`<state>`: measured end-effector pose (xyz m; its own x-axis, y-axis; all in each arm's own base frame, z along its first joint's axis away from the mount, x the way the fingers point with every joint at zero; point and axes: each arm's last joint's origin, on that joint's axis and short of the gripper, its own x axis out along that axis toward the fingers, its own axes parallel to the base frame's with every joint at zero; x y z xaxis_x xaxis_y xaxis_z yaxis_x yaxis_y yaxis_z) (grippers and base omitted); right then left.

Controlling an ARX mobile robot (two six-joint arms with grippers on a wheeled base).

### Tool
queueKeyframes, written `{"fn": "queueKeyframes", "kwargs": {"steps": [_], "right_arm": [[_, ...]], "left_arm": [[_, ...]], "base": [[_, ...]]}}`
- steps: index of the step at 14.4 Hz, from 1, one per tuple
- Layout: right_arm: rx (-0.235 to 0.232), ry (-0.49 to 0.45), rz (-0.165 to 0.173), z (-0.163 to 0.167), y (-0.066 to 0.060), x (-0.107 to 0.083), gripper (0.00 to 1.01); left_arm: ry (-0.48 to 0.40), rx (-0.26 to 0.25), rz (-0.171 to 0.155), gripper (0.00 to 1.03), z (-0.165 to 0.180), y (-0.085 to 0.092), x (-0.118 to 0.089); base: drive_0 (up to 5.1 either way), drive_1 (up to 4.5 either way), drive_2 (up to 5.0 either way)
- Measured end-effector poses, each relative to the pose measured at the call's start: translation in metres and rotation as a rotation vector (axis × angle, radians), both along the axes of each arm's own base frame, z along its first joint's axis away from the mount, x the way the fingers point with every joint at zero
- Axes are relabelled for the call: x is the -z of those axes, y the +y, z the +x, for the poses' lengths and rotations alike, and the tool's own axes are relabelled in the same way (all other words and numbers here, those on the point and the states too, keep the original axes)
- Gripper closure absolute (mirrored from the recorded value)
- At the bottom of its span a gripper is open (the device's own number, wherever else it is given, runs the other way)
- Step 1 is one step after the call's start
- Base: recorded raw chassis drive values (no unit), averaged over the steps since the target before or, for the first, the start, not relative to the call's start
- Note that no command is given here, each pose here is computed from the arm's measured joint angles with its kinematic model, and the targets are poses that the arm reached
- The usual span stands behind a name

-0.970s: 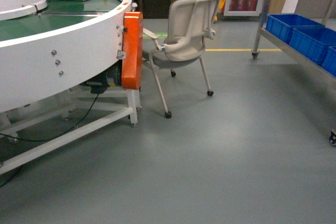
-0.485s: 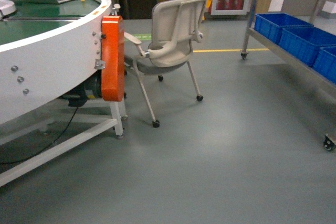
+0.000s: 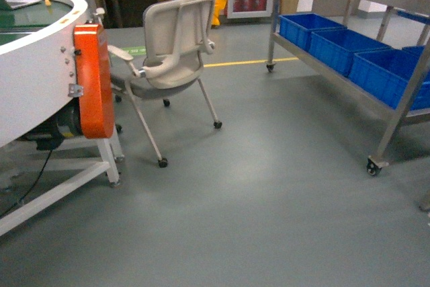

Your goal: Pick red block from blue box to shelf

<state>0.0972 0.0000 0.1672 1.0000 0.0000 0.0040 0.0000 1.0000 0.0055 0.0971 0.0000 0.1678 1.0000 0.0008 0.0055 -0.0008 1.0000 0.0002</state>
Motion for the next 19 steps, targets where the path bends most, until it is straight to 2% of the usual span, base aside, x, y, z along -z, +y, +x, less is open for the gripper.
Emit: {"fn": "queueKeyframes", "kwargs": {"steps": [19], "right_arm": [[0.0, 0.0, 0.0, 0.0, 0.0, 0.0, 0.74]], "left_arm": [[0.0, 0.0, 0.0, 0.05, 0.0, 0.0, 0.0]], "base": [[-1.4, -1.44, -1.4]]}}
